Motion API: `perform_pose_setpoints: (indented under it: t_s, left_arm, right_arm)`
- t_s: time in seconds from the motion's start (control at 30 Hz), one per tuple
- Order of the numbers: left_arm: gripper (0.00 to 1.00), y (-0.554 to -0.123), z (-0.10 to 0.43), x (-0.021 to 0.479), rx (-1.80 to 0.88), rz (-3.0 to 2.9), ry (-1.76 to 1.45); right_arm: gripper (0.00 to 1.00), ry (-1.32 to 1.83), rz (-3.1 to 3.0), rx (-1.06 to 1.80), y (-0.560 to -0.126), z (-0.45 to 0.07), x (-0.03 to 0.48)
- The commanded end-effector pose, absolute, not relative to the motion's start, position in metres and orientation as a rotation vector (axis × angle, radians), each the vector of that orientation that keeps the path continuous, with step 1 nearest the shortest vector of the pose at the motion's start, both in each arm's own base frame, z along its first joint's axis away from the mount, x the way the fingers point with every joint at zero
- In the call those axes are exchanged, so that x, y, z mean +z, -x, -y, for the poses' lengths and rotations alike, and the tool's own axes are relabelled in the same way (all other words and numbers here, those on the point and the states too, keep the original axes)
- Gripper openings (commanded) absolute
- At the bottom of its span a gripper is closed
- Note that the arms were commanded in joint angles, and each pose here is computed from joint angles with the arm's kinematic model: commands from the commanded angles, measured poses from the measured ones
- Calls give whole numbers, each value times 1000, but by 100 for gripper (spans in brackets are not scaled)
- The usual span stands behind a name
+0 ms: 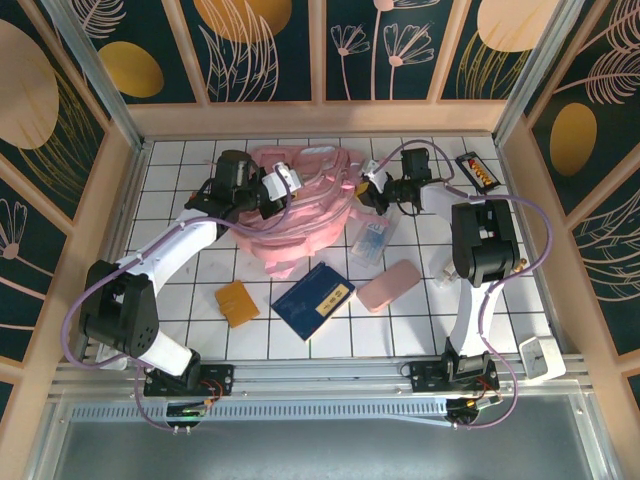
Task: Pack the student bag
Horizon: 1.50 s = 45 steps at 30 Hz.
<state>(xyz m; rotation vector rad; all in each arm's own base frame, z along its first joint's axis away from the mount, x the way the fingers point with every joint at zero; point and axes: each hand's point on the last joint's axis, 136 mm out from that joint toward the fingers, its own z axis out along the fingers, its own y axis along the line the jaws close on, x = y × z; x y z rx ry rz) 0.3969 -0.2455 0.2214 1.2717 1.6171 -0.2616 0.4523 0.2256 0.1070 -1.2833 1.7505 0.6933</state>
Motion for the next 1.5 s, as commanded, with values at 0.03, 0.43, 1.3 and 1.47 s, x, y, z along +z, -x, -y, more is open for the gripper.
perform_pose_setpoints:
  t_s: [0.03, 0.43, 1.3, 1.47]
  left_arm:
    - [0, -425, 247, 281, -213, -1529, -1100]
    - [0, -447, 239, 249, -184, -1675, -1005]
    - [0, -468, 314, 243, -748, -1857, -702]
    - [0, -467, 313, 235, -733, -1898, -693]
  right_arm:
    - [0, 1288, -1795, 839, -440, -230, 116]
    - [0, 1489, -1733, 842, -395, -238, 152]
    - [0, 1040, -1752, 1120, -317, -344, 214]
    - [11, 917, -1880, 1168, -317, -345, 202]
